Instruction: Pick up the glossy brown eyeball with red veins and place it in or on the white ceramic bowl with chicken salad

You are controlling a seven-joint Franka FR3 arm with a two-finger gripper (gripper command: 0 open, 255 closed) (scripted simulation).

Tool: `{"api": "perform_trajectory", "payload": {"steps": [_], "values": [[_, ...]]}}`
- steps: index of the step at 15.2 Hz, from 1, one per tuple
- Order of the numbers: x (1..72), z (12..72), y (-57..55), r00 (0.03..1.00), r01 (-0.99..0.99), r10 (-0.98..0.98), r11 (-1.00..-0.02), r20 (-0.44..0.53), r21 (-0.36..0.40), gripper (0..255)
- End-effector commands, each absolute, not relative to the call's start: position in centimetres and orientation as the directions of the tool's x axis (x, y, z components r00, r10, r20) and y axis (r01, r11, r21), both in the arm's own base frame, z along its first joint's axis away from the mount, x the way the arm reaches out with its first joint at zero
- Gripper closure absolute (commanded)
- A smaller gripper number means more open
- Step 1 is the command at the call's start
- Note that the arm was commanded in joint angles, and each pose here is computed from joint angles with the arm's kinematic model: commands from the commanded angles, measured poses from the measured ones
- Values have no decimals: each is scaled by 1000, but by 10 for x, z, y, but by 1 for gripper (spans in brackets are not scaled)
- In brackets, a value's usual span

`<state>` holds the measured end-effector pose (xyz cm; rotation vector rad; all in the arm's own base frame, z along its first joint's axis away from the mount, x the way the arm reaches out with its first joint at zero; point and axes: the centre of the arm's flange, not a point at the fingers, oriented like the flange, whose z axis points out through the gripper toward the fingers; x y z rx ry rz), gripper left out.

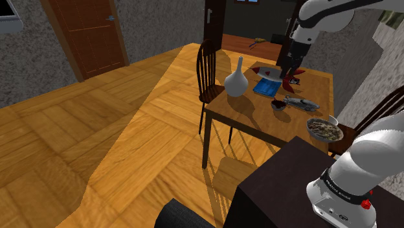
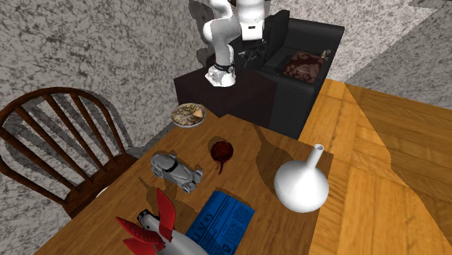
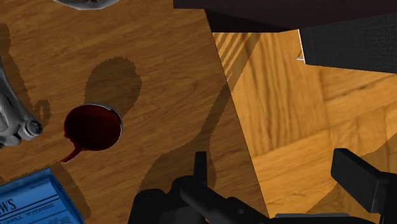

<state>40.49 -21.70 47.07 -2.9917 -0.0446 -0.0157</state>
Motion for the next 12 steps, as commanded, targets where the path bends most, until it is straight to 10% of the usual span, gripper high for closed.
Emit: {"api": "perform_trajectory", "payload": {"steps": [1, 12], "values": [[413, 456, -243, 1000, 16, 15, -985, 8, -169, 0], [444, 362, -371, 998, -68, -63, -956, -25, -284, 0]]}}
